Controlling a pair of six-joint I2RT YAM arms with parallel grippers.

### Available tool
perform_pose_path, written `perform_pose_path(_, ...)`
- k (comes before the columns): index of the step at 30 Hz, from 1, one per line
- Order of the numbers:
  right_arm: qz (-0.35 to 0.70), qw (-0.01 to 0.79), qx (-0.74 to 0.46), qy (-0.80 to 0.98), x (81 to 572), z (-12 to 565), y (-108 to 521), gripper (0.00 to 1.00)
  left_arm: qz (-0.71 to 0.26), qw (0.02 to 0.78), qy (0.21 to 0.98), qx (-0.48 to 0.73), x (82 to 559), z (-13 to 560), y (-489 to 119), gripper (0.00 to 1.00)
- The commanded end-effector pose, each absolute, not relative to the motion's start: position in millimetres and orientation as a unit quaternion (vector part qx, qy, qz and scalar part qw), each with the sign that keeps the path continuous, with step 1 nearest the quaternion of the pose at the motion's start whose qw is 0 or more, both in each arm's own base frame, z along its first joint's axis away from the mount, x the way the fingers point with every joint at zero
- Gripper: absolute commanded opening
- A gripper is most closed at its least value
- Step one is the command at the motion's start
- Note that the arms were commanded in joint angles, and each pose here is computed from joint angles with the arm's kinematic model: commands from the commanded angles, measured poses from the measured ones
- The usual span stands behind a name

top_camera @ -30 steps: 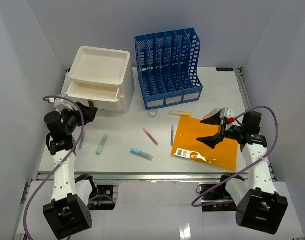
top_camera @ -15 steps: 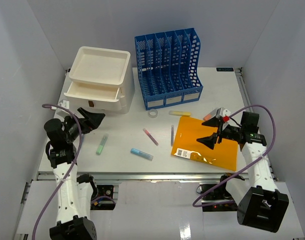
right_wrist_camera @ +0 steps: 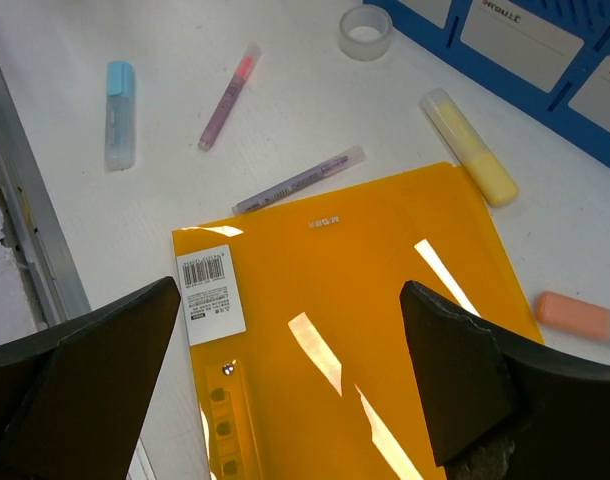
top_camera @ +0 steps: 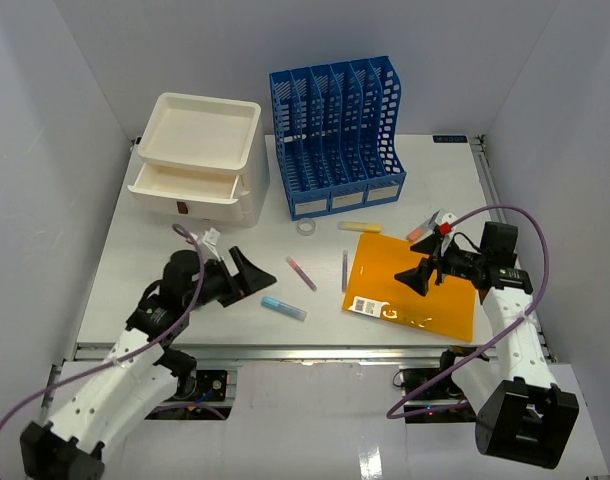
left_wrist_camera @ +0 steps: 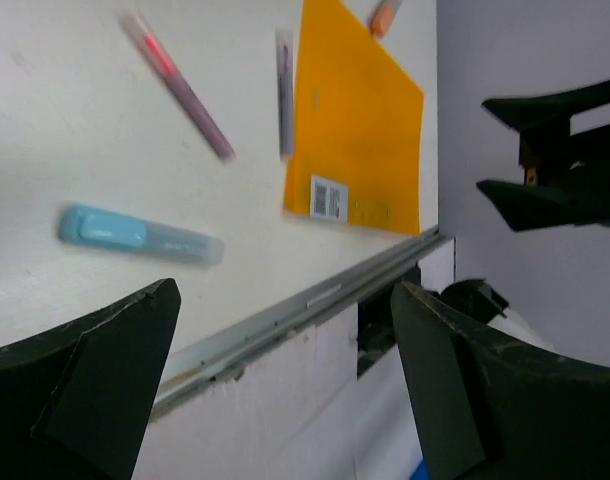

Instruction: Organize the desk

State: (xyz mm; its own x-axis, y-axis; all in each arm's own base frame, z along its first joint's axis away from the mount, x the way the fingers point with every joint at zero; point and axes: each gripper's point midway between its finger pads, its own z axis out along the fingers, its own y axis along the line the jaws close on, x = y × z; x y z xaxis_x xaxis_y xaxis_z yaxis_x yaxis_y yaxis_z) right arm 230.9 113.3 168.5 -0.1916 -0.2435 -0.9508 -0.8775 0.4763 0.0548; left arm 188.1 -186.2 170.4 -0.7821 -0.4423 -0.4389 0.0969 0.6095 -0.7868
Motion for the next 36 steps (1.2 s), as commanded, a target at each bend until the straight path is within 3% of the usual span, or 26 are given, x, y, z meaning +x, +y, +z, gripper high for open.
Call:
perform_pose_path(1, 0.300, 0.500, -0.390, 0.713, 243.9, 177.5, 108.0, 0.96, -0.330, 0.267, 0.886, -0.185, 181.1, 115.0, -211.8, 0.98)
perform_pose_path(8, 0.284, 0.501, -0.379, 0.724, 250.2, 174.5, 102.9, 0.93, -0.193, 0.252, 0.913, -0.256, 193.9, 87.8, -244.9, 0.98)
perform_pose_path(13, 0.283, 0.501, -0.378, 0.726, 251.1, 173.0, 102.2, 0.93, -0.181, 0.264, 0.908, -0.269, 213.1, 99.4, -274.4, 0.97)
perform_pose_path(15, 0.282, 0.500, -0.378, 0.726, 251.5, 172.4, 101.9, 0.93, -0.176, 0.275, 0.910, -0.256, 223.1, 104.9, -285.8, 0.93)
perform_pose_path(19, 0.280, 0.500, -0.378, 0.727, 251.8, 172.0, 101.4, 0.92, -0.140, 0.282, 0.918, -0.241, 237.4, 92.6, -296.3, 0.76)
perform_pose_path(22, 0.280, 0.501, -0.380, 0.726, 251.6, 172.9, 101.6, 0.92, -0.125, 0.279, 0.919, -0.251, 248.3, 90.2, -299.6, 0.71)
perform_pose_path(36, 0.279, 0.504, -0.381, 0.723, 250.8, 174.4, 101.8, 0.91, -0.056, 0.244, 0.929, -0.273, 277.0, 66.3, -290.7, 0.68)
